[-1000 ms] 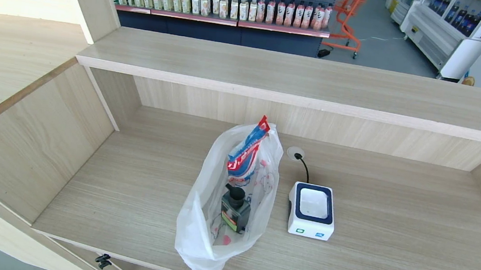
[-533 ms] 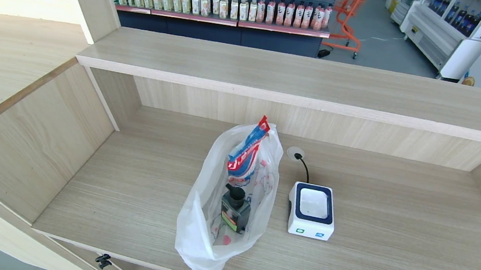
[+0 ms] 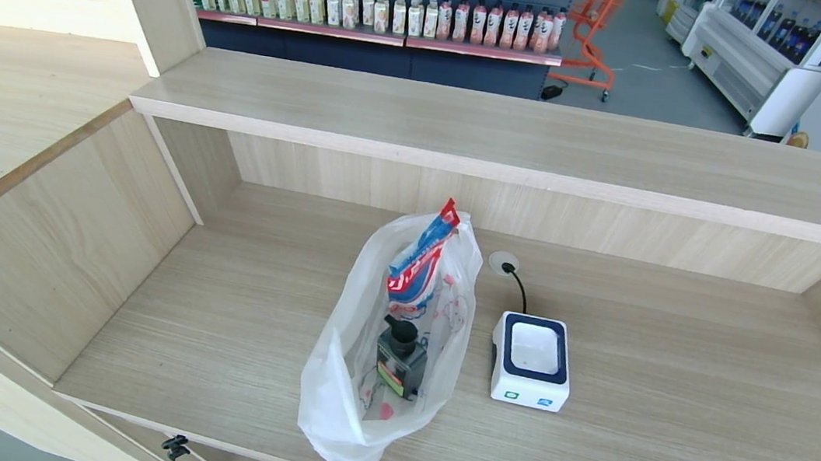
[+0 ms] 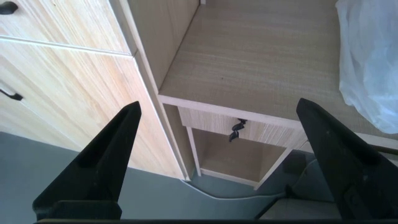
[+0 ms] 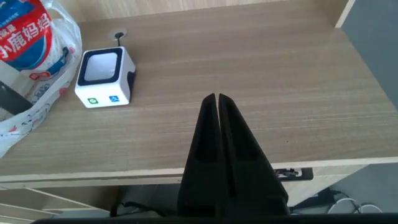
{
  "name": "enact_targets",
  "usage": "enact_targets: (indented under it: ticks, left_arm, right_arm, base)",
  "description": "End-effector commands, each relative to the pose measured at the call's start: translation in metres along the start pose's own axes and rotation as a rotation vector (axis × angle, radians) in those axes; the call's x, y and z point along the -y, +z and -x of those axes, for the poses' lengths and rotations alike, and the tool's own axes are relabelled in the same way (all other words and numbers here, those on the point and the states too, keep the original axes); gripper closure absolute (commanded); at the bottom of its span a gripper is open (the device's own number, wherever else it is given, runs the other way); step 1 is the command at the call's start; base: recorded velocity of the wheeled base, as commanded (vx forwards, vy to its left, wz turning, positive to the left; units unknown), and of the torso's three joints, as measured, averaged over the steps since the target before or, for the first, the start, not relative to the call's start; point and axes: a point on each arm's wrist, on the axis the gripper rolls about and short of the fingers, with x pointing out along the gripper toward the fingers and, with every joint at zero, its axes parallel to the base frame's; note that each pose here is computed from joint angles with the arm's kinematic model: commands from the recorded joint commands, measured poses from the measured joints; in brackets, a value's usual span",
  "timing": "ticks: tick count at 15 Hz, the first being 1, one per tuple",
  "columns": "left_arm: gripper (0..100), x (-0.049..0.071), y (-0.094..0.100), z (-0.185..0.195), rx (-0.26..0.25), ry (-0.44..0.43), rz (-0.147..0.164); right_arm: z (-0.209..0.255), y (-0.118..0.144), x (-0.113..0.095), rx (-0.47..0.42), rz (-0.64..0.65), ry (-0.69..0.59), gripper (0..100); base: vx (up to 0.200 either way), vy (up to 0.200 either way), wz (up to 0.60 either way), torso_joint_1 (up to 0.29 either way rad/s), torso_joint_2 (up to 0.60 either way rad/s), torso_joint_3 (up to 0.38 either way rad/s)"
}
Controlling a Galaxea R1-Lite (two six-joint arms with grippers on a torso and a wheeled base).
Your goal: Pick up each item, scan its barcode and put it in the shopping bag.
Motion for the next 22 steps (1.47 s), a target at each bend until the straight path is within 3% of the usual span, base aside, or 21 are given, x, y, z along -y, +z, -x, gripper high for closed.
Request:
enact_targets:
  ticks: [1, 22]
  left_arm:
    - [0, 0.0, 0.0, 0.0, 0.0, 0.001, -0.001]
    - [0, 0.0, 0.0, 0.0, 0.0, 0.001, 0.007]
  right_arm:
    - [-0.0003, 0.0002, 0.0, -0.003, 0.0, 0.0, 100]
    - [-0.0003, 0.0002, 0.0, -0.003, 0.002, 0.0, 100]
  base:
    - [0.0, -0.2, 0.0, 0.007, -0.01, 0.002]
    - [0.019, -0.01, 0.0, 0.001, 0.0, 0.001]
